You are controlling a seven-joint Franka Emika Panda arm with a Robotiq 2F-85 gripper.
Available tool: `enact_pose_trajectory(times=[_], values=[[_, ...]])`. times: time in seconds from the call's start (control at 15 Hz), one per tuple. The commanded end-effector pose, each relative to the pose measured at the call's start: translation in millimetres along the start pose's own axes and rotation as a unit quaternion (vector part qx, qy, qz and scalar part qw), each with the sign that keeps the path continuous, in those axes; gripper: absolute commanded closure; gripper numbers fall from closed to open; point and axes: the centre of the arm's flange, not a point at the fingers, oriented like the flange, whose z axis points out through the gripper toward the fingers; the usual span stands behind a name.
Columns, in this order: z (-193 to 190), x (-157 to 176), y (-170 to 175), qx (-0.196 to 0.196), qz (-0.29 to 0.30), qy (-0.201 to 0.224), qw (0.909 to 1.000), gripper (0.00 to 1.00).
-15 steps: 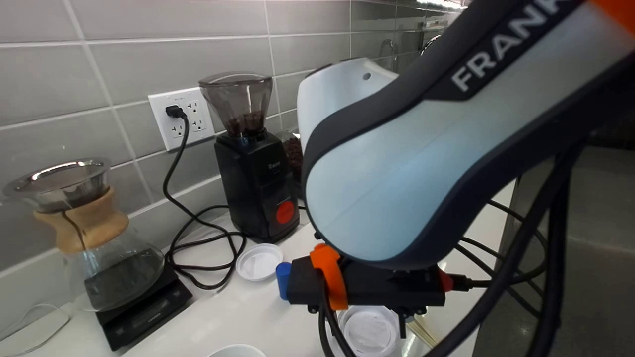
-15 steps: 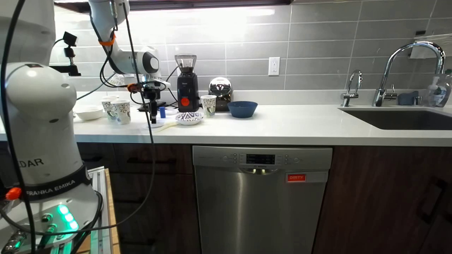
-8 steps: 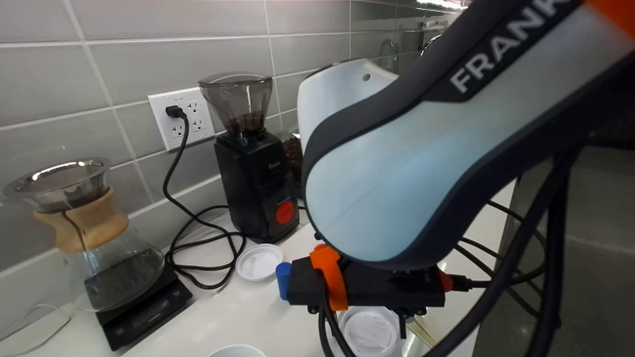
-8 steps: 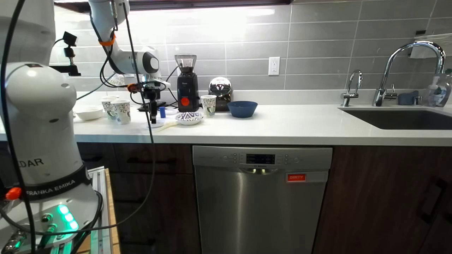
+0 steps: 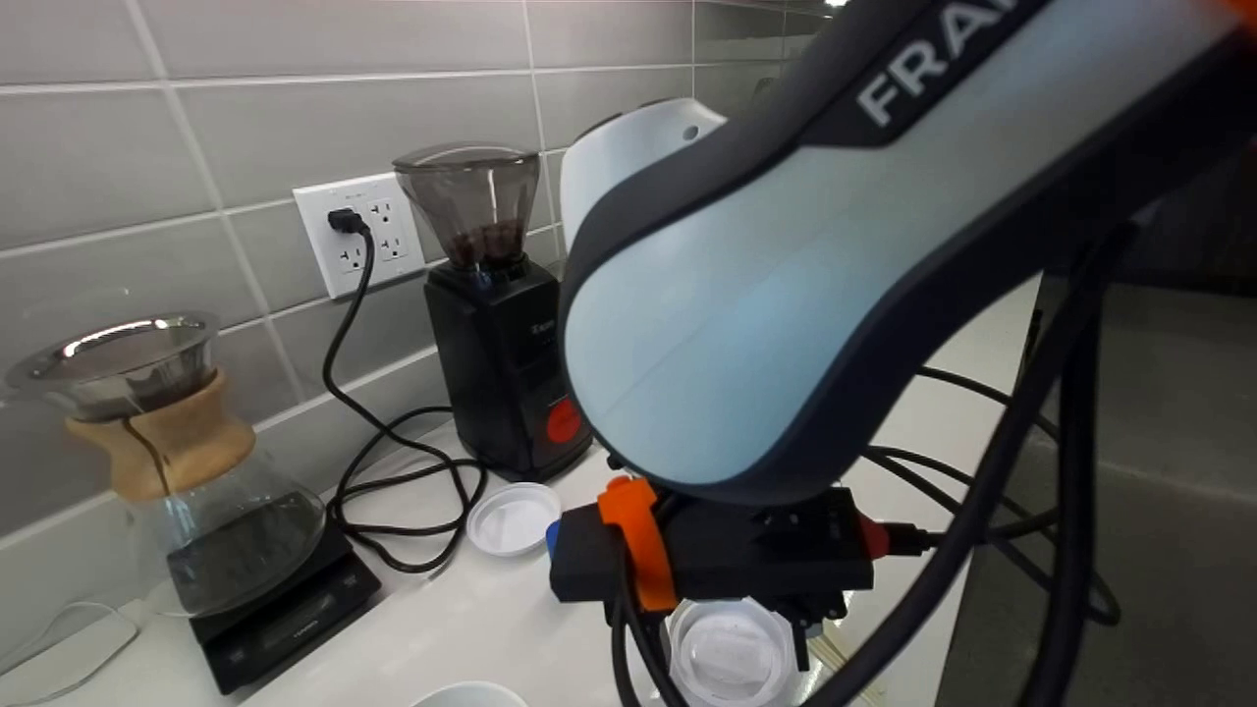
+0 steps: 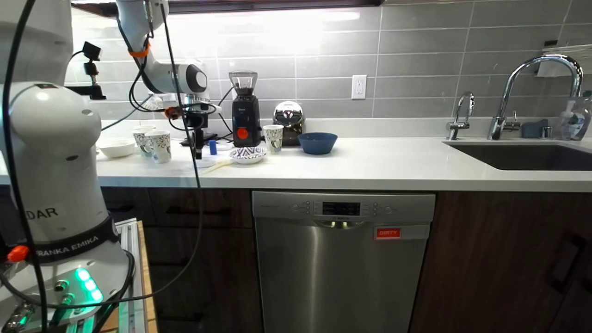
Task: Move the coffee cup lid to the right
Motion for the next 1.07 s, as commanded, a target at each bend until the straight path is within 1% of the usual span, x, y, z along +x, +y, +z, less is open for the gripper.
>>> enact_pose_trajectory(times=[0.0, 0.4, 0.8, 1.0], values=[[-9.3, -2.7, -13.6, -0.018, -0.001, -0.002, 0.9998, 0.00], [-12.4, -2.8, -6.8, -0.034, 0.014, -0.002, 0.9993, 0.00], [-7.7, 10.0, 0.3, -0.051, 0.030, 0.017, 0.9981, 0.00], [-4.7, 16.4, 1.1, -0.051, 0.030, 0.020, 0.9981, 0.00]])
